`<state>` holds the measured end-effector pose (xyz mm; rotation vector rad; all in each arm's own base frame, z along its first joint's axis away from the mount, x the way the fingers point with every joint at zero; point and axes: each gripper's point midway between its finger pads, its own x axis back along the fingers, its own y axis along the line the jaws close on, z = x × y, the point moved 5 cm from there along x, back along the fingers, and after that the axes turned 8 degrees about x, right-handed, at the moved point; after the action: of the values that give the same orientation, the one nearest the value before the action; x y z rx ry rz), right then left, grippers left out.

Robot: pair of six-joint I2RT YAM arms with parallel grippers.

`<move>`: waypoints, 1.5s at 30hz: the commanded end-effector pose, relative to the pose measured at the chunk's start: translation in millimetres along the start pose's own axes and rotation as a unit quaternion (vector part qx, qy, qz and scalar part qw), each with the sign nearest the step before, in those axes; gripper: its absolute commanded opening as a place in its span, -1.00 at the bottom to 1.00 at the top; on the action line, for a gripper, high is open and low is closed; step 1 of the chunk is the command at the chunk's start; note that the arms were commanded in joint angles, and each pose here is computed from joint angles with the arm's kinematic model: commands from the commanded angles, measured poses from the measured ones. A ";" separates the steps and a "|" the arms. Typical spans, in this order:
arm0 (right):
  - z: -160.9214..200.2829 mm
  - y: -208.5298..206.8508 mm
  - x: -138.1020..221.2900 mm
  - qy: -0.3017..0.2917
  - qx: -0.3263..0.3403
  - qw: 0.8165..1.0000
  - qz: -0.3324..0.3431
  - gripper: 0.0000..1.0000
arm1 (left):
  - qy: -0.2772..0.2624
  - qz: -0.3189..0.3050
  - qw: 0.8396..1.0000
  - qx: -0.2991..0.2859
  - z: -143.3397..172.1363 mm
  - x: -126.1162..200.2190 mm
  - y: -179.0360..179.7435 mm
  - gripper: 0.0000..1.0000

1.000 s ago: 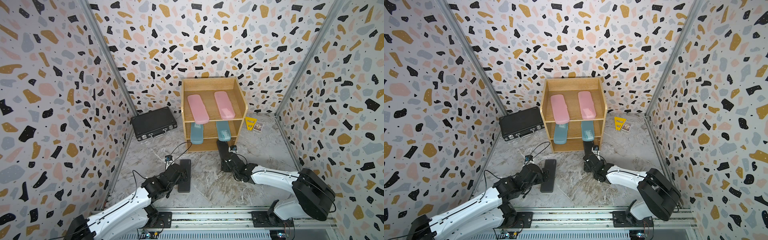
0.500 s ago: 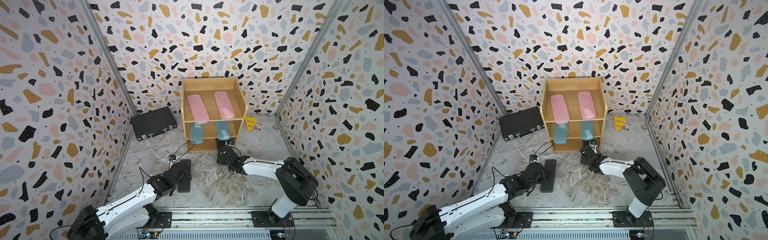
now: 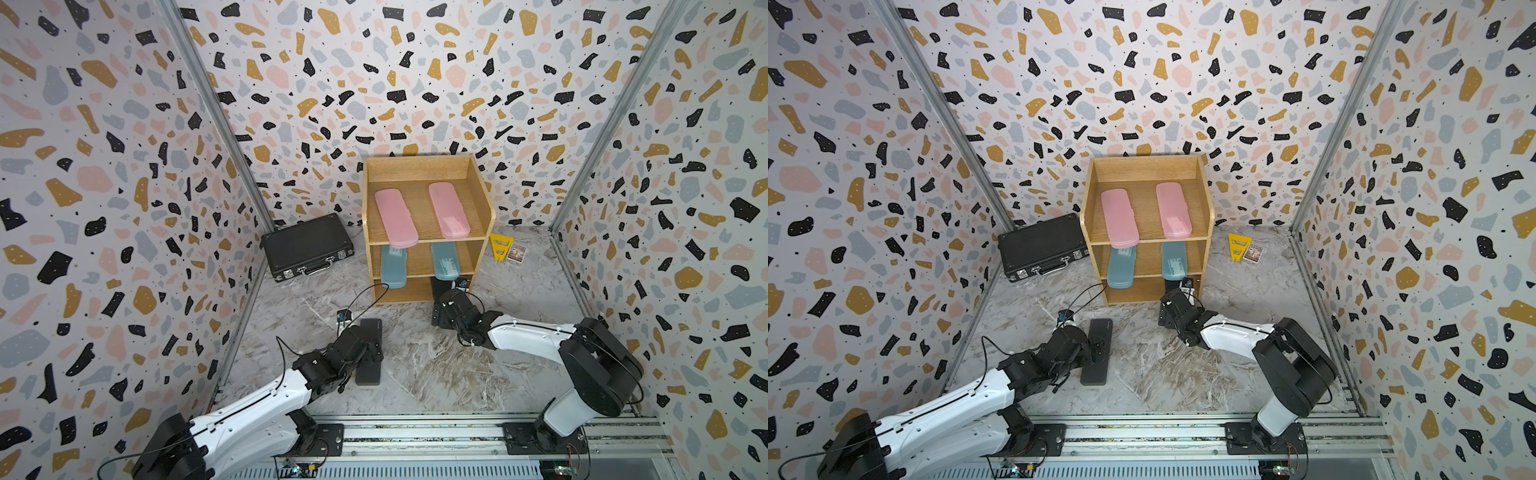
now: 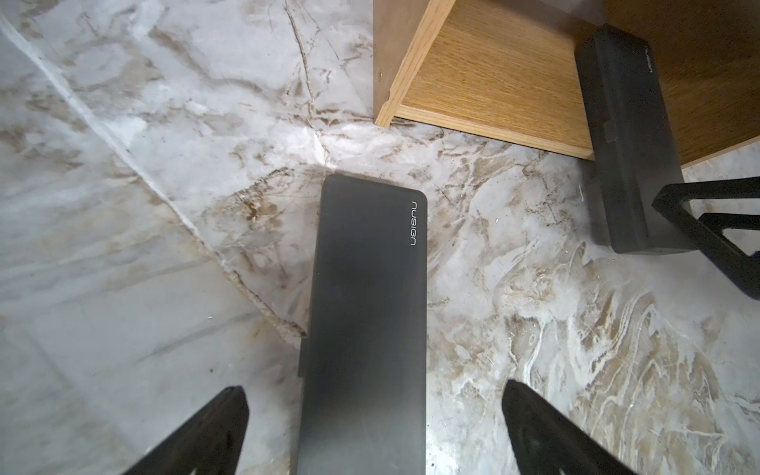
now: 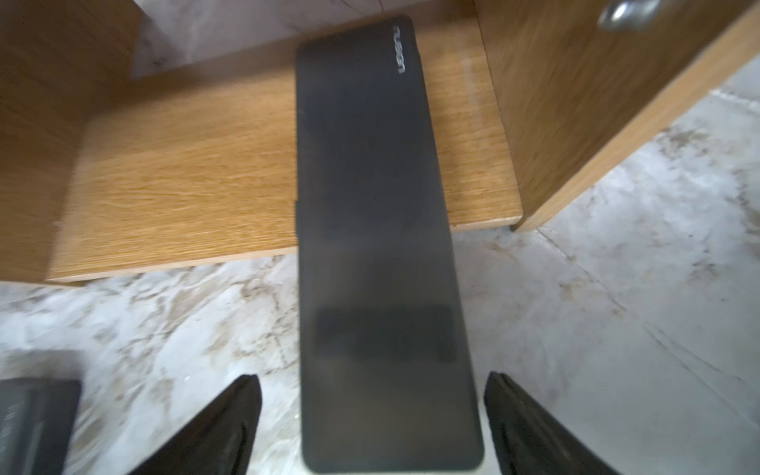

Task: Place the pencil cases on the shelf according to color
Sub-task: Place the pencil case on the shelf, then move the pencil case to the center of the board.

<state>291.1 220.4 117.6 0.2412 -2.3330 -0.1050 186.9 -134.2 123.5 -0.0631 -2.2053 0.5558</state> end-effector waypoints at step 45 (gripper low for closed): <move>108.6 -61.1 93.8 0.091 0.031 0.993 -0.075 1.00 | 0.084 0.054 0.994 -0.047 20.9 -20.8 -63.2 0.99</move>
<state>157.9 136.3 90.5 0.4070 -2.1412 -0.0919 189.7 -206.8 100.2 -0.2829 -2.0108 0.4750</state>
